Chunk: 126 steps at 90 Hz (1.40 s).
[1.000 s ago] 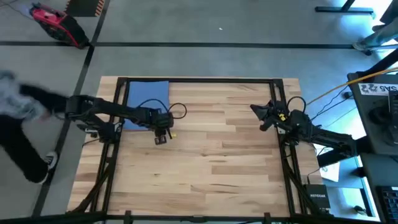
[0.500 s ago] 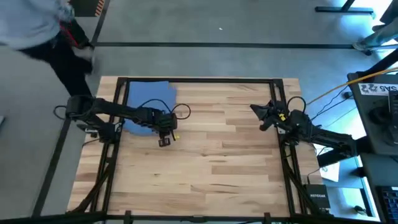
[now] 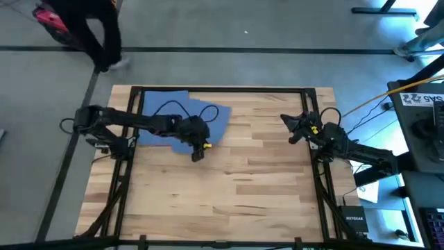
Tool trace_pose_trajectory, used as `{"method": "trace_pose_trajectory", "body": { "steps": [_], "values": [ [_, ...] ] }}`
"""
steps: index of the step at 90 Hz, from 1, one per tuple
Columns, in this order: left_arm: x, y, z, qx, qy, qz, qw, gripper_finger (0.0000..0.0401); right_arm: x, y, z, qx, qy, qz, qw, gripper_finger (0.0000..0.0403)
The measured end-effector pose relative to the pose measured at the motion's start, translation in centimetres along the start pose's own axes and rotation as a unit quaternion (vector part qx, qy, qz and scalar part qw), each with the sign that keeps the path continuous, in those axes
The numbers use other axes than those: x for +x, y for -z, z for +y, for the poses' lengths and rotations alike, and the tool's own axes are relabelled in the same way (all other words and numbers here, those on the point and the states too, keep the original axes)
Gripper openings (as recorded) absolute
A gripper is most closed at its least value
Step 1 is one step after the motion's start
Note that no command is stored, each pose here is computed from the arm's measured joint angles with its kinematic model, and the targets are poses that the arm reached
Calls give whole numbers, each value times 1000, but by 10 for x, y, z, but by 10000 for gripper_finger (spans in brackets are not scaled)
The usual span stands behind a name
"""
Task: Organize paper
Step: Move the blue colored paper on the bottom left of the table
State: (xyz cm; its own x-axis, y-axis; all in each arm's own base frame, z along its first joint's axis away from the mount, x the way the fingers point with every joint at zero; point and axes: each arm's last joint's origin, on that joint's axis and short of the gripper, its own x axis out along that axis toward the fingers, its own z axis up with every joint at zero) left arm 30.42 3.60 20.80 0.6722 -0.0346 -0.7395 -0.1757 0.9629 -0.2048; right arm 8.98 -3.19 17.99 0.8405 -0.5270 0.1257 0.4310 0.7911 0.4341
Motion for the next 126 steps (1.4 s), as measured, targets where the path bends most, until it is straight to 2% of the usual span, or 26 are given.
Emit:
{"method": "trace_pose_trajectory", "body": {
  "steps": [12, 21, 33, 43, 58, 69, 79, 89, 105, 126],
  "values": [
    [-1, -2, 7, -25, -1, -5, 1000, 54, 0, -5, 0, 21, 21, -37, 999, 0],
    [-1, -5, 11, -35, 1, -18, 999, 75, -1, -15, 3, 33, 8, -85, 996, 0],
    [-1, -13, 16, -40, 10, -57, 998, 91, -3, -23, 8, 43, -39, -119, 991, 0],
    [7, -8, 21, -15, -7, -31, 999, 76, -5, -27, 13, 43, -102, -123, 986, 0],
    [32, 9, 27, 23, -15, 42, 999, 11, -4, -25, 17, 54, -165, -91, 981, 0],
    [48, 20, 31, 29, -18, 81, 996, 3, -1, -25, 19, 48, -158, -60, 984, 0],
    [54, 24, 32, 35, -19, 94, 995, 1, 4, -35, 24, 17, -137, -13, 990, 0],
    [59, 27, 33, 34, -19, 100, 994, 0, 11, -49, 34, -20, -128, 20, 991, 0],
    [73, 30, 33, 38, -10, 94, 995, 0, 23, -83, 53, -42, -117, 50, 991, 0],
    [102, 8, 32, 27, -6, 42, 999, 0, 38, -121, 75, -105, -110, 92, 984, 0]
  ]
}}
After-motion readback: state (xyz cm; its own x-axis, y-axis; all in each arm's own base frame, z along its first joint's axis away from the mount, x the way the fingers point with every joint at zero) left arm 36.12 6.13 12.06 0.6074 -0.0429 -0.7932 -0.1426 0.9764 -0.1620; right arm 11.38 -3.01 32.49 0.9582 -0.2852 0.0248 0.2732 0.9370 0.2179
